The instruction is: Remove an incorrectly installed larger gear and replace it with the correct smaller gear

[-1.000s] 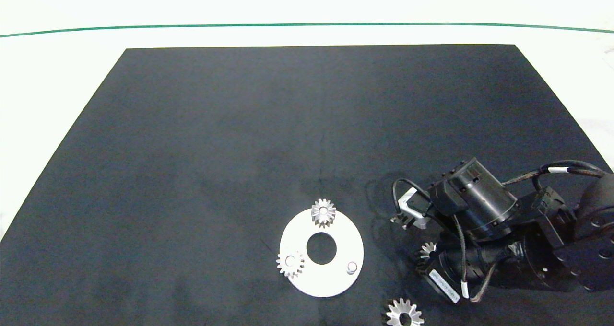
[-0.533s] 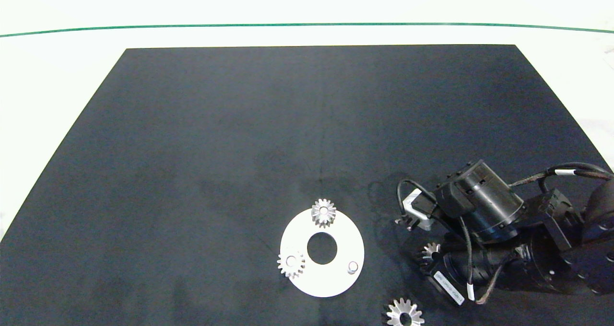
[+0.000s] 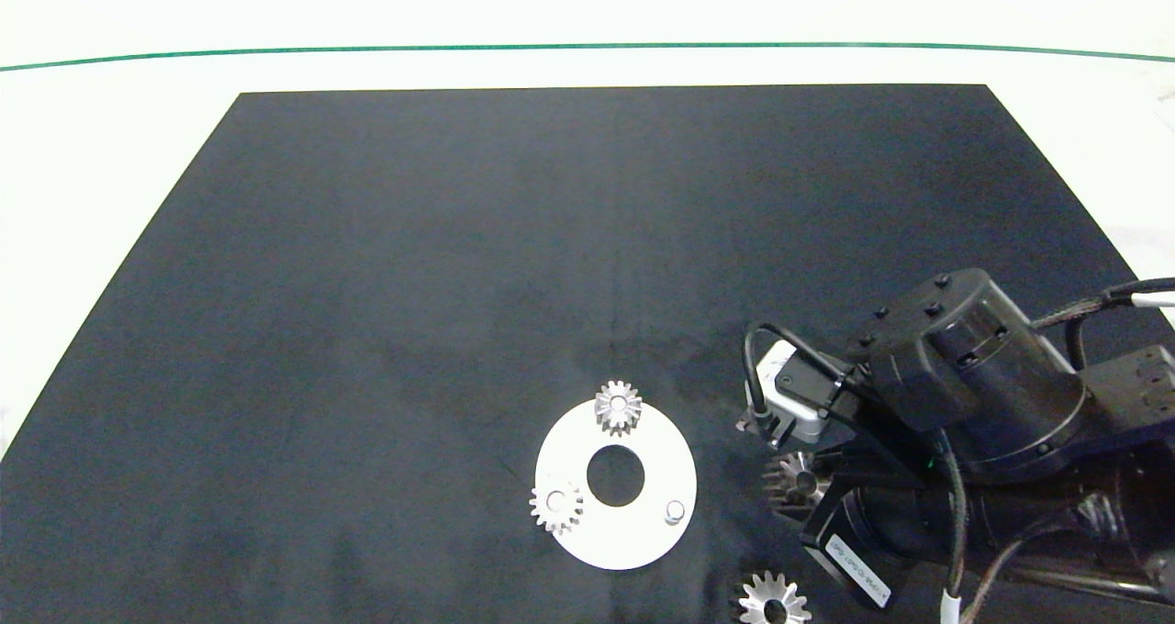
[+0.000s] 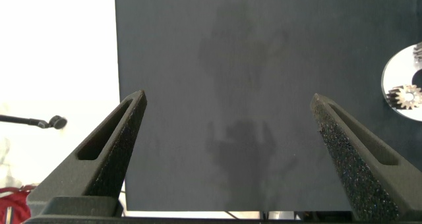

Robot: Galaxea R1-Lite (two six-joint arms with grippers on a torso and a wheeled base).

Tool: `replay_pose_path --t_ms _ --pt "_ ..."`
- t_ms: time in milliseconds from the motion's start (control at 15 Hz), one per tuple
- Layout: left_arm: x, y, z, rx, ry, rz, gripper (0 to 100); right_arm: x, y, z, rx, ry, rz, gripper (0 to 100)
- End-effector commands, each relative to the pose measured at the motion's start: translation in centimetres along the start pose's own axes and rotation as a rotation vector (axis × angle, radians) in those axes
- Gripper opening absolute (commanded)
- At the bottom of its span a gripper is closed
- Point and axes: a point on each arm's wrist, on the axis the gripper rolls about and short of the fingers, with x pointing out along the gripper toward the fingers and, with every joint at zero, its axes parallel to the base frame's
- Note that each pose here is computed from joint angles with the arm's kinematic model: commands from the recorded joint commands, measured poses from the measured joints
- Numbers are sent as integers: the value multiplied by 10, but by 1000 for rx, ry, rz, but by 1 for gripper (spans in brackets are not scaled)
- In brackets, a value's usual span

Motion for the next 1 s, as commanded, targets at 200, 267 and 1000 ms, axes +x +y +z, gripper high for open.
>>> replay_pose_path --t_ms 200,267,1000 --pt "1 0 -1 2 8 0 100 4 25 41 -58 -59 48 25" --pt "1 0 -1 2 8 0 100 8 32 48 -74 -51 61 25" --pt "1 0 0 2 7 -2 100 30 63 56 -154 57 102 25"
